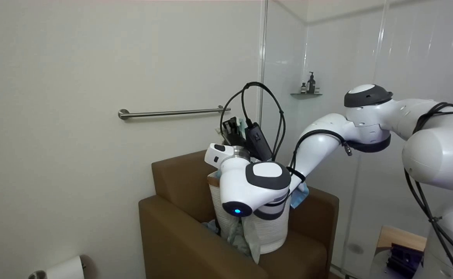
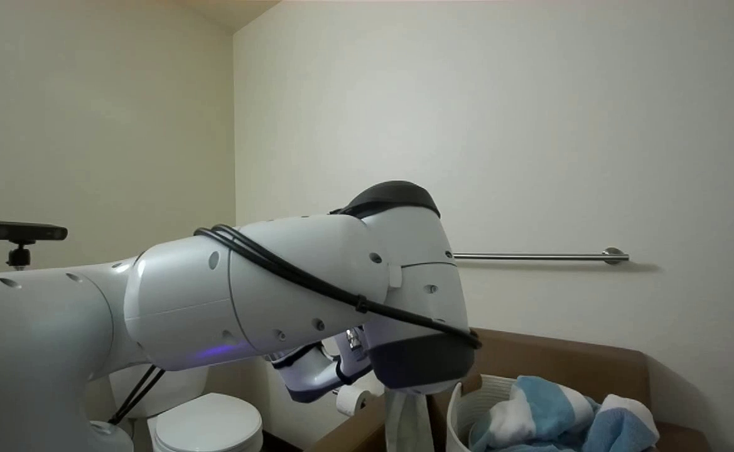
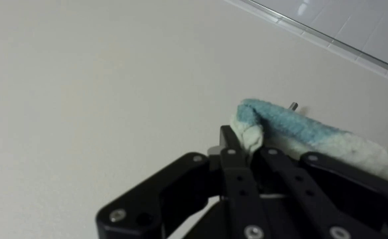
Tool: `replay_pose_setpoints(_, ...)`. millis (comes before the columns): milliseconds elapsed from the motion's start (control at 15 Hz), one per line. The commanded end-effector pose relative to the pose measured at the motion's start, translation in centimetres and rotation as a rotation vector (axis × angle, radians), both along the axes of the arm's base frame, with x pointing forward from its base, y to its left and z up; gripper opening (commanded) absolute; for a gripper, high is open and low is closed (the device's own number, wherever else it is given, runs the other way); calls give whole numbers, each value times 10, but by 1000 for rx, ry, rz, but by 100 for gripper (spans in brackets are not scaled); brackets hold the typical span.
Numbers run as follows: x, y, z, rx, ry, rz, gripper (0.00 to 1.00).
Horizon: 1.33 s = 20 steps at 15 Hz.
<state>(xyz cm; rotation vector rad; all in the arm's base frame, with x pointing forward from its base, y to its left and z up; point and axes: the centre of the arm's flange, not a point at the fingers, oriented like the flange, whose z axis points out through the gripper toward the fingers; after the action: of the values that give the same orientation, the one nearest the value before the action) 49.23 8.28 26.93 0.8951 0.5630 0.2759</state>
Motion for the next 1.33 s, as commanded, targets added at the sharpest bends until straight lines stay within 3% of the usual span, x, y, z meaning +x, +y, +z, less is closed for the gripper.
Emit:
replay_pose_setpoints(0, -21, 53, 75, 33, -179, 57, 11)
replay_pose_setpoints(200, -29, 84, 137, 139, -330, 65, 11)
replay_pose_setpoints(267, -20, 86, 155, 216, -344, 41, 10)
replay_pose_setpoints(333, -10, 87, 170, 235, -262, 18, 10)
replay_pose_setpoints(400, -2, 90, 181, 247, -246, 3, 10)
replay_pose_setpoints(533, 14, 89, 196, 218, -173, -16, 9)
replay_pose_setpoints(733, 32, 90, 192, 83, -59, 0, 10)
replay_pose_setpoints(933, 31, 95, 187, -9, 40, 44, 10)
replay_pose_setpoints(1000, 21, 98, 182, -28, 23, 41, 8)
replay_pose_setpoints(1067, 23, 108, 168, 15, -29, 18, 9)
replay_pose_setpoints(1267, 17, 113, 166, 2, -14, 28, 8)
